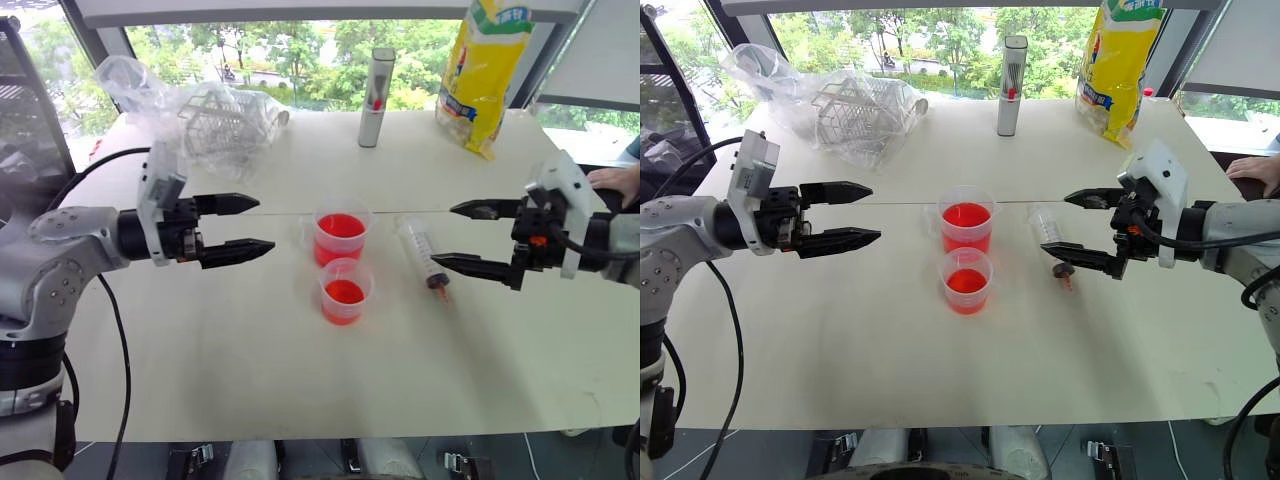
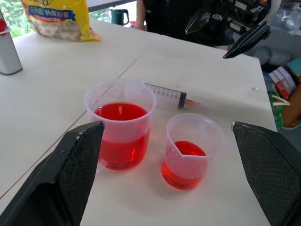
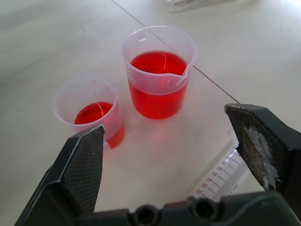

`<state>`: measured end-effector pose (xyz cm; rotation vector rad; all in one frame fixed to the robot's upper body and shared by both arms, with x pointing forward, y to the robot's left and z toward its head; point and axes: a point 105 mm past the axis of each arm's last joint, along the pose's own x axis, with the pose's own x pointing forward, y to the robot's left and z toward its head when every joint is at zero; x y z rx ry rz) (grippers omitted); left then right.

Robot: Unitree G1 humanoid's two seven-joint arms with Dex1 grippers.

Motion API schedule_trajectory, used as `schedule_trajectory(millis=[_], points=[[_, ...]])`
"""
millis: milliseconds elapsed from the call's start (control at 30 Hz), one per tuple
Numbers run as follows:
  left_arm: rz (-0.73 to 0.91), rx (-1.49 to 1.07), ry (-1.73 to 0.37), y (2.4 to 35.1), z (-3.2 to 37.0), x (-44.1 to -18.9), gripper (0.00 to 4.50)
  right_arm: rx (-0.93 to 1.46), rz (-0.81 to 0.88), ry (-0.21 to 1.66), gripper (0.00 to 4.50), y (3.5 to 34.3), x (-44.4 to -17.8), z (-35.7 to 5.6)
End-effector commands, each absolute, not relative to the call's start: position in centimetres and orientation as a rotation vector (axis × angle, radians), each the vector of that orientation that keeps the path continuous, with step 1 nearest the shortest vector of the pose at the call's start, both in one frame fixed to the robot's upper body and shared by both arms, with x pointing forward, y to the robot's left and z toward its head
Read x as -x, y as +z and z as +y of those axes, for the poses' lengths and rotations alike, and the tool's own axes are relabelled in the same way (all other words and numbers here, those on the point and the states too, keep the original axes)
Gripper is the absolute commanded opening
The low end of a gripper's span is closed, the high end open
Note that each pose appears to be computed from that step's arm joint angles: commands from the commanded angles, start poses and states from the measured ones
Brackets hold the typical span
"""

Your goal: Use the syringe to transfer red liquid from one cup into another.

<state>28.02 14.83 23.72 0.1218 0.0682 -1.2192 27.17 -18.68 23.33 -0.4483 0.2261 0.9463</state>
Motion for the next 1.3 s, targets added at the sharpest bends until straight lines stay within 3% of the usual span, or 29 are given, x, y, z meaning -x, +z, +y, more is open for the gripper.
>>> schedule_trajectory(millis=[33, 333, 500, 700, 867, 1000, 1300], points=[[0.026, -0.161, -1.23, 24.9, 14.7, -27.8, 4.5, 0.468, 0.234, 0.917, 4.47, 24.0, -27.2, -18.9], [0.008, -0.168, -1.249, 25.1, 14.3, -28.4, 4.5, 0.492, 0.316, 0.888, 4.47, 23.8, -27.9, -19.4], [-0.002, -0.179, -1.257, 25.1, 14.0, -28.8, 4.5, 0.467, 0.436, 0.763, 4.47, 23.1, -31.5, -20.7], [-0.011, -0.189, -1.256, 24.9, 13.9, -29.0, 4.5, 0.316, 0.7, 0.591, 4.47, 20.5, -35.8, -21.3], [-0.021, -0.191, -1.25, 24.6, 13.8, -29.0, 4.5, 0.209, 0.865, 0.452, 4.47, 18.7, -38.0, -21.3], [-0.031, -0.188, -1.239, 24.6, 13.8, -28.8, 4.5, 0.201, 0.957, 0.362, 4.47, 17.0, -38.9, -21.5], [-0.031, -0.187, -1.217, 24.5, 14.0, -28.4, 4.5, 0.246, 1.053, 0.348, 4.47, 13.8, -39.4, -20.6]])
